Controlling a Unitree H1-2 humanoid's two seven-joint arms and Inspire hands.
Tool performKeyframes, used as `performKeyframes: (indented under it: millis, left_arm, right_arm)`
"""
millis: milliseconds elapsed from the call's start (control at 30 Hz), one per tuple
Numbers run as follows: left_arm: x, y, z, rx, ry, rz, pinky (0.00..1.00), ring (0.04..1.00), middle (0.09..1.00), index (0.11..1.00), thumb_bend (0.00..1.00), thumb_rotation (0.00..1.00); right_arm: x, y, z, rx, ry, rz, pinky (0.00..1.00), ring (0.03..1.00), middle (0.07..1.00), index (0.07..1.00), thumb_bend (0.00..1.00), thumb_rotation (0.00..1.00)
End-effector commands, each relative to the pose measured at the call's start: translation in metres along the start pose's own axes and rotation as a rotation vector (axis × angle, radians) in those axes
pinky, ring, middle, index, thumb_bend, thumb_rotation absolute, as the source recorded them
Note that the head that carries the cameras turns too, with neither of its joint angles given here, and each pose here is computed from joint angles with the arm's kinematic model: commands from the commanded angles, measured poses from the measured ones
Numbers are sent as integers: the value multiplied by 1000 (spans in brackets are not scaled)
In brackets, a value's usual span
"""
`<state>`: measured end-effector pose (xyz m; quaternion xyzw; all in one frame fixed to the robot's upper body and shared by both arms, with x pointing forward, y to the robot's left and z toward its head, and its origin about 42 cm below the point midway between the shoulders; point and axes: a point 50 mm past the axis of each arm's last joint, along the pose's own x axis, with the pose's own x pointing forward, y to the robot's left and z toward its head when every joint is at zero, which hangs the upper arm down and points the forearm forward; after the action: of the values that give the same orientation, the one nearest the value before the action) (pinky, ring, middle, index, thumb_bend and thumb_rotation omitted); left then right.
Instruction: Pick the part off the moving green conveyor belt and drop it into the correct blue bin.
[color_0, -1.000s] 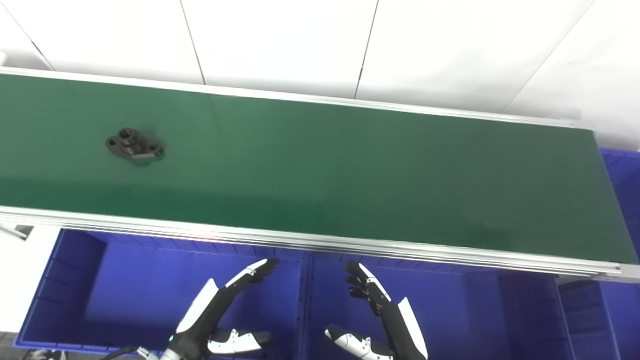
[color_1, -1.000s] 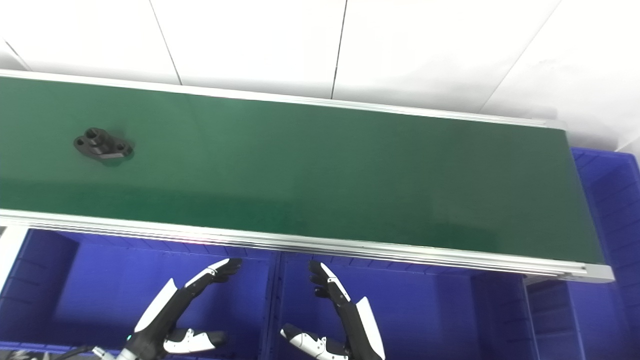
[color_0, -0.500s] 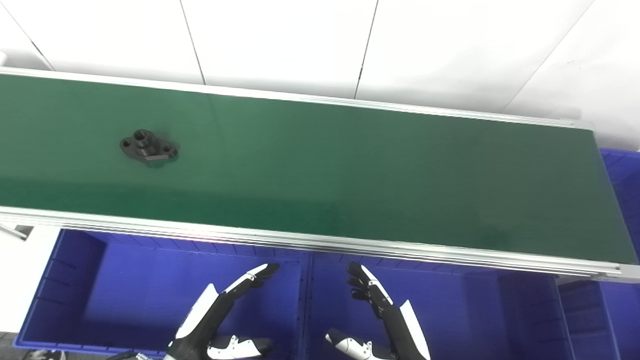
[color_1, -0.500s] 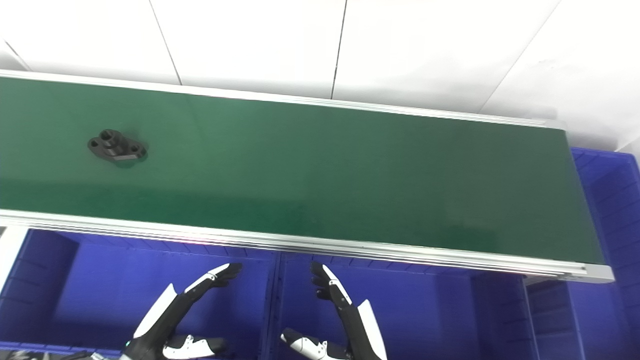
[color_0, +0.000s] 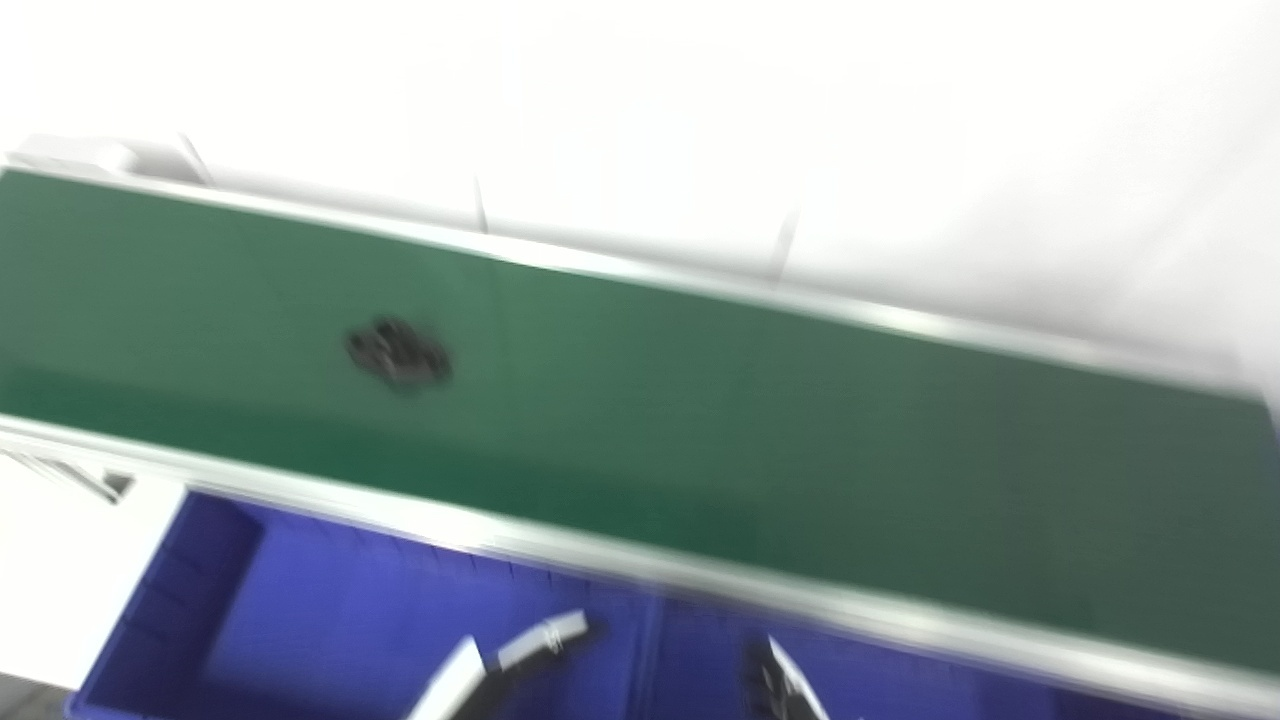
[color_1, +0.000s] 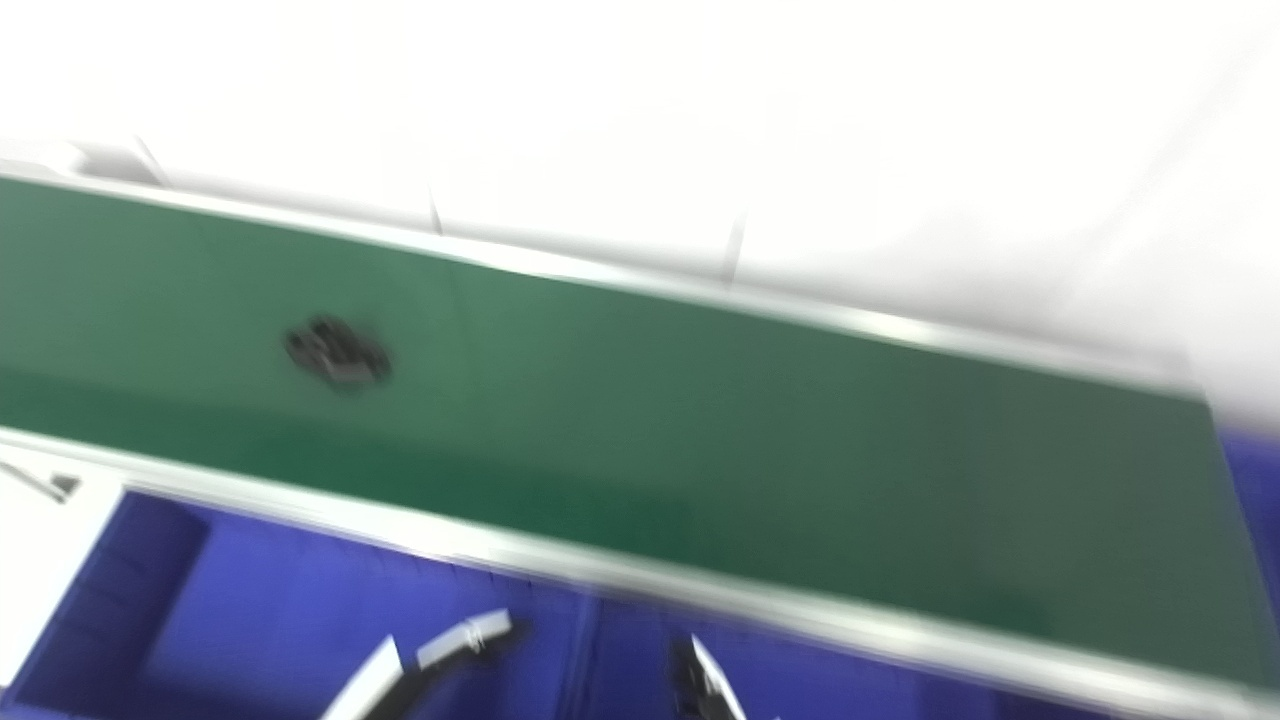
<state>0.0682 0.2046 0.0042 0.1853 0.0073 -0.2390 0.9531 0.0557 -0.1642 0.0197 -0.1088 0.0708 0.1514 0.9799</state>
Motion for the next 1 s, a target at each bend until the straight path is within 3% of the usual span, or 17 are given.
performKeyframes:
  millis: [0,367,433,633,833,967]
  left_arm:
    - [4,3,5,1,-54,22,772,838,865,850,738,701]
    - [5,3,2,8,-51,26,743,820,855,835,742,737]
    - [6,3,2,9,-51,25,742,819,854,833,737,729]
    - [9,1,-2,17,-49,28,741,818,851,831,726,722]
    - [11,1,-3,12,-45,27,729,810,850,826,745,718]
    - [13,2,-3,10,-47,27,727,807,849,824,738,715]
  right_arm:
    - [-1,-1,4,16,-62,-10,818,878,910,917,641,405]
    - [2,-3,1,16,-60,-15,792,871,917,912,642,411]
    - [3,-3,1,19,-63,-20,789,868,912,907,626,360]
    - [4,-2,2,35,-70,-50,783,856,899,897,626,331]
    - [3,-3,13,41,-113,-109,711,795,848,869,711,467]
    - [3,-7,28,80,-161,-157,659,757,816,853,723,487]
